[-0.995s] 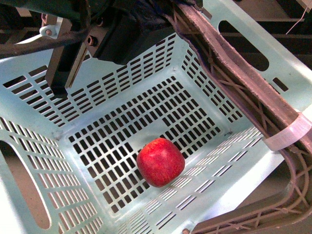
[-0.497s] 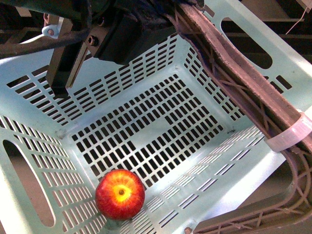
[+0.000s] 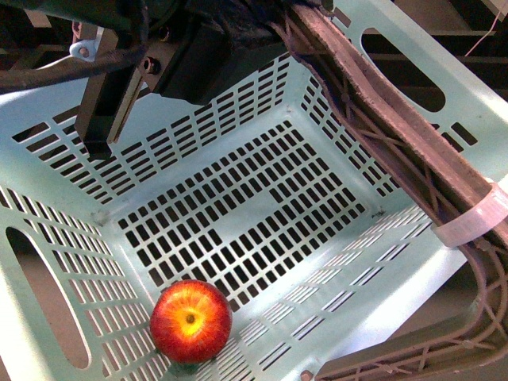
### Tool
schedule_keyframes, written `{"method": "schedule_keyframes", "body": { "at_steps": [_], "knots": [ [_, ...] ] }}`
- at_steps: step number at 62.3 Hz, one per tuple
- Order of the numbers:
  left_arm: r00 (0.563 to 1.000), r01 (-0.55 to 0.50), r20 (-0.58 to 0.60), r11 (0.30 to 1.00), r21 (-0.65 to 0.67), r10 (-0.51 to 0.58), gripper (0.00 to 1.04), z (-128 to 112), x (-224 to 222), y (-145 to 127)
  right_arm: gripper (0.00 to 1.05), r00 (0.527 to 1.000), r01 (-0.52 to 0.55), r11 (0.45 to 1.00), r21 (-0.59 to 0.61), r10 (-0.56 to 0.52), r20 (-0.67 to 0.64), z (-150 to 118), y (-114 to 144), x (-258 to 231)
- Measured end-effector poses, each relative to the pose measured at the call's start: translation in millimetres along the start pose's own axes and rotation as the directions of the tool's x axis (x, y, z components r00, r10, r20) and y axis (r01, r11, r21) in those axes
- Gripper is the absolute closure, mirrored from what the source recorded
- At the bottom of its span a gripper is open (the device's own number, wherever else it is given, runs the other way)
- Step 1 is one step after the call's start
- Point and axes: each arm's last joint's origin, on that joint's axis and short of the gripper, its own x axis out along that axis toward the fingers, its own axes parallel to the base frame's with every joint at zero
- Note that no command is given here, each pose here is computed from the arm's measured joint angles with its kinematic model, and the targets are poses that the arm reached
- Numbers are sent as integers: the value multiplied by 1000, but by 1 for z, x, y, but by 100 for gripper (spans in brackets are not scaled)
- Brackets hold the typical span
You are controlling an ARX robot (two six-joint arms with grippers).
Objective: Pick apple with right arm and hold basket with left
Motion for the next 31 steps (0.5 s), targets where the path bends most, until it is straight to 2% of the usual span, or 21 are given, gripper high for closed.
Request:
{"method": "schedule_keyframes", "body": {
  "at_steps": [31],
  "knots": [
    [1000,0,0,1000,1,0,97,0,0,0,103,1000,0,1000,0,0,2,0,0,-11]
  ]
}}
